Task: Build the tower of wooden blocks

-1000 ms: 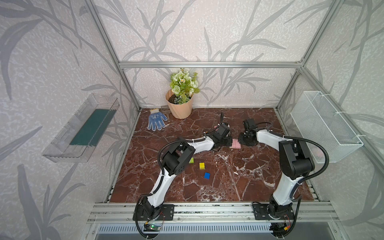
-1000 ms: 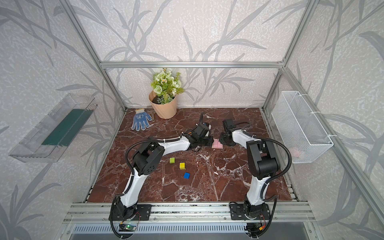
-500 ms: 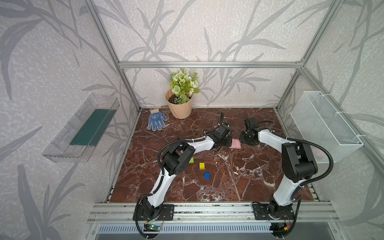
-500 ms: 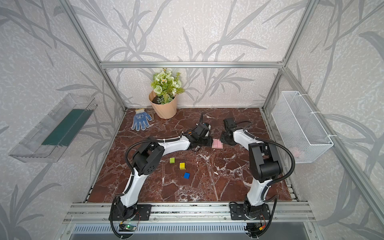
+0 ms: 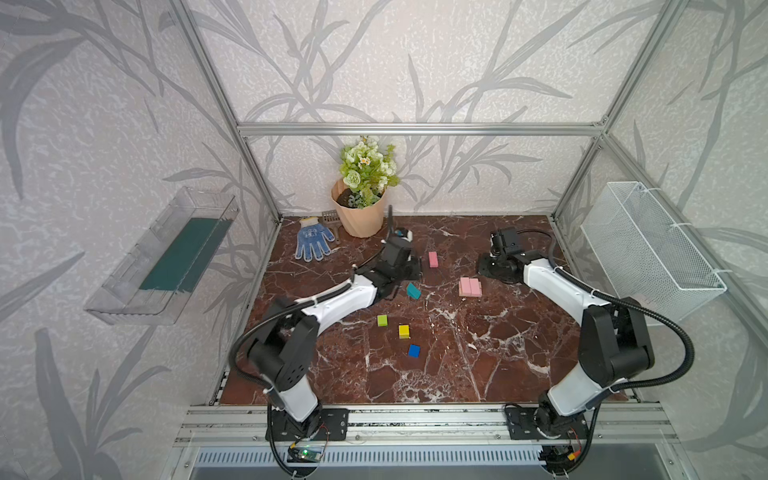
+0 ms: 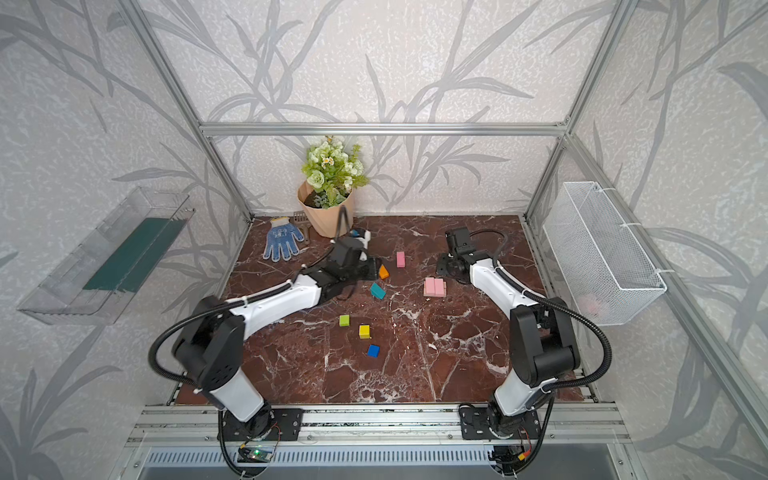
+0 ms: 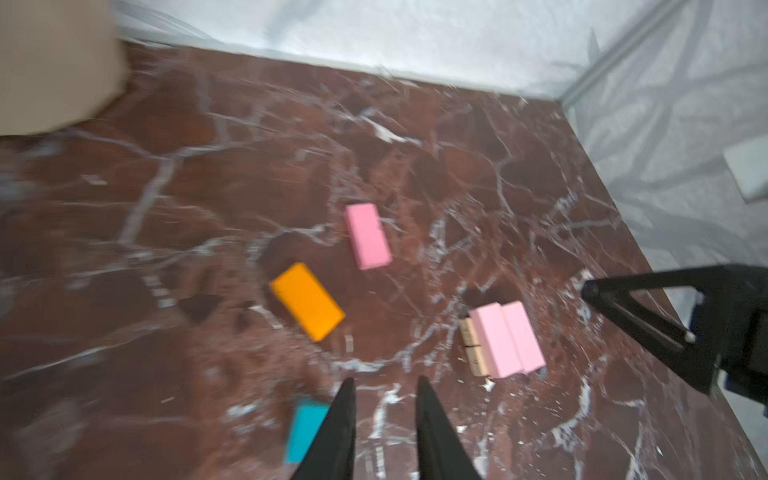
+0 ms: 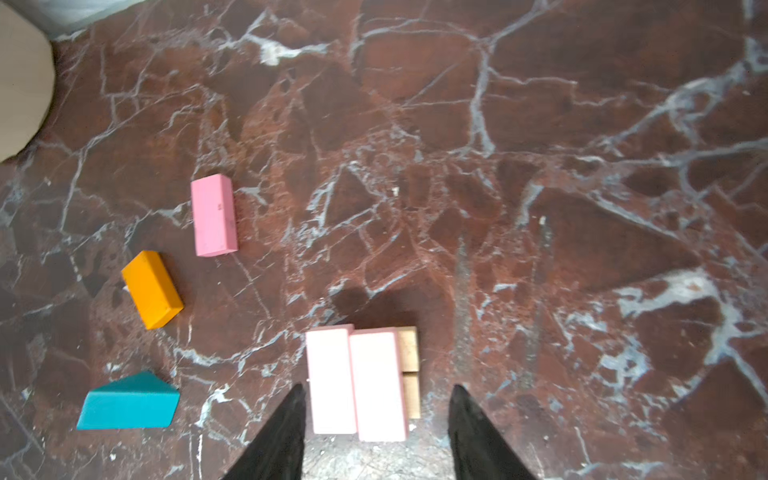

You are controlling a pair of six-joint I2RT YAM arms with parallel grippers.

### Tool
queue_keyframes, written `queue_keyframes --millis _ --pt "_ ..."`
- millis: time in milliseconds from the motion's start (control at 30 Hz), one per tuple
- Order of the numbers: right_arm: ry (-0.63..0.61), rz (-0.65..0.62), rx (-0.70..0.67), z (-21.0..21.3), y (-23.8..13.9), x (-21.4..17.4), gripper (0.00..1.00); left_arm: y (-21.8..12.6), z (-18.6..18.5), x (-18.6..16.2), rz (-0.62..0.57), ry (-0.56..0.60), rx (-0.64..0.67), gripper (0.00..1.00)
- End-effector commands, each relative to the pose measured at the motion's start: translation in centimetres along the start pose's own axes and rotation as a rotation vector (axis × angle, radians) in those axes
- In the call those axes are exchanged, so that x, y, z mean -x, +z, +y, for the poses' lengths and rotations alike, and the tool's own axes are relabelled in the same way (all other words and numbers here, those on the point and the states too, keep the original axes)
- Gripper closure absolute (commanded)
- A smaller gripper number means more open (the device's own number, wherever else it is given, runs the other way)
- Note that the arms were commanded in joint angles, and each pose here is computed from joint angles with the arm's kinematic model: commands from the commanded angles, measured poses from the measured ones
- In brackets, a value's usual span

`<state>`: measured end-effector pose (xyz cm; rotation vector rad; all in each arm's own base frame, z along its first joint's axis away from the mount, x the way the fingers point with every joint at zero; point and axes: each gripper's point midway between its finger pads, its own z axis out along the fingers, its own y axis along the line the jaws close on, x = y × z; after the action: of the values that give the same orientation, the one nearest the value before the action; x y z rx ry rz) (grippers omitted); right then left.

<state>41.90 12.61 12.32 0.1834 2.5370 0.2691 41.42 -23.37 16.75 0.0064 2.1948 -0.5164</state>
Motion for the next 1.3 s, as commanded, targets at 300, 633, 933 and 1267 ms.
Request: queue_keyframes --millis 300,633,933,1267 --pt "-0.303 0.156 0.006 10.9 7.4 1.9 0.43 -4.9 18.9 -4.6 -0.059 -0.16 0.394 0.67" --pt "-0.368 0.264 -0.078 11.2 12.2 0.9 0.44 -5.7 19.9 -3.8 -0.075 -0.122 0.437 0.6" --pt "-0.384 0.283 -0.159 9.8 13.5 0.1 0.44 -6.2 19.8 -3.7 -0.112 -0.087 0.399 0.51" --pt "-0.283 0.3 -0.224 6.0 14.3 0.6 0.46 -6.2 20.0 -3.8 -0.115 -0.103 0.391 0.48"
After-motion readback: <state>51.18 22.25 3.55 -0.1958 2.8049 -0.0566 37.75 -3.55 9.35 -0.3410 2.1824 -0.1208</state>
